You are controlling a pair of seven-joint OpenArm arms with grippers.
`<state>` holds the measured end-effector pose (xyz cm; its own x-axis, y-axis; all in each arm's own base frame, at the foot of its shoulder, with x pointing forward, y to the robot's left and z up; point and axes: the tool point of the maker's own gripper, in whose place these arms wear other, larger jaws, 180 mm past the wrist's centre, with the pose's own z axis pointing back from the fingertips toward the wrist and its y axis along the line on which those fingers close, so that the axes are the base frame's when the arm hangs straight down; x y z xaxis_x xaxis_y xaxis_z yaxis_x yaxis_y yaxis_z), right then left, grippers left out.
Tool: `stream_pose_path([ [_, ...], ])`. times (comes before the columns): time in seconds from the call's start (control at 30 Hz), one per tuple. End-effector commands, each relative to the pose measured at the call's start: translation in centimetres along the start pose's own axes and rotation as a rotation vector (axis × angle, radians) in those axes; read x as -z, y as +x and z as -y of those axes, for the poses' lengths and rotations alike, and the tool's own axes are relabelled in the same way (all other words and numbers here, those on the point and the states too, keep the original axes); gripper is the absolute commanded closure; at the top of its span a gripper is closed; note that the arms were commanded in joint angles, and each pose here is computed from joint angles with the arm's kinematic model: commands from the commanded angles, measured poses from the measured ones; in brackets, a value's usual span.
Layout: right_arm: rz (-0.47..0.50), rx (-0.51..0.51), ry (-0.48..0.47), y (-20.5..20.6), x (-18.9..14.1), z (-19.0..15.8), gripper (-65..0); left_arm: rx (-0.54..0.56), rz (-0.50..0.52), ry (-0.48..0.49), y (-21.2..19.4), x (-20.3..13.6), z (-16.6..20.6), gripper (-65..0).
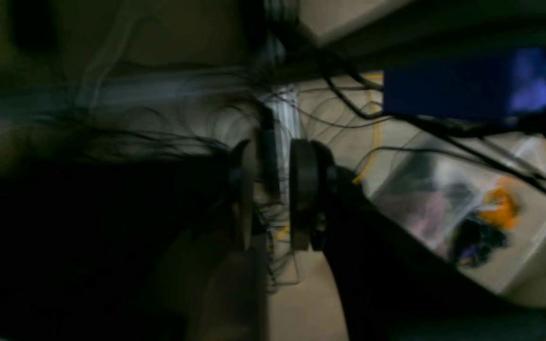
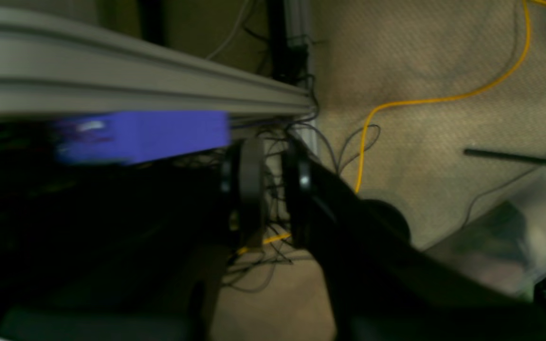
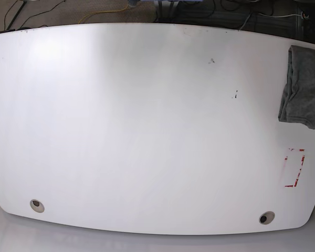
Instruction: Layout the t-shirt on the table in an organized manner, then fold the t-shirt properly
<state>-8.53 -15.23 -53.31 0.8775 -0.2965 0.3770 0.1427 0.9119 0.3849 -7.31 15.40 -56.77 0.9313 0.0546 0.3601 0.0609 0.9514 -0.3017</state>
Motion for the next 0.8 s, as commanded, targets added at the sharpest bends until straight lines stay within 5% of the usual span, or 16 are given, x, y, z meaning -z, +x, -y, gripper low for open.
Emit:
stream_pose_path([
  [0.0,-0.028,0.028,0.0,-1.6,0.6,0.5,-7.9,-0.035,-0.016,0.015,-0.6,0.7,-0.8,-10.4],
  [0.37,-0.061,0.061,0.006,-2.4,4.9,0.8,-7.9,-0.125,-0.075,0.029,-0.5,4.5,-1.7,-10.4],
  [0.77,-0.122,-0.027,-0.072,-1.2,8.4,2.5,-8.4,-0.15,-0.194,0.203,-0.9,5.8,-6.6,-10.4],
])
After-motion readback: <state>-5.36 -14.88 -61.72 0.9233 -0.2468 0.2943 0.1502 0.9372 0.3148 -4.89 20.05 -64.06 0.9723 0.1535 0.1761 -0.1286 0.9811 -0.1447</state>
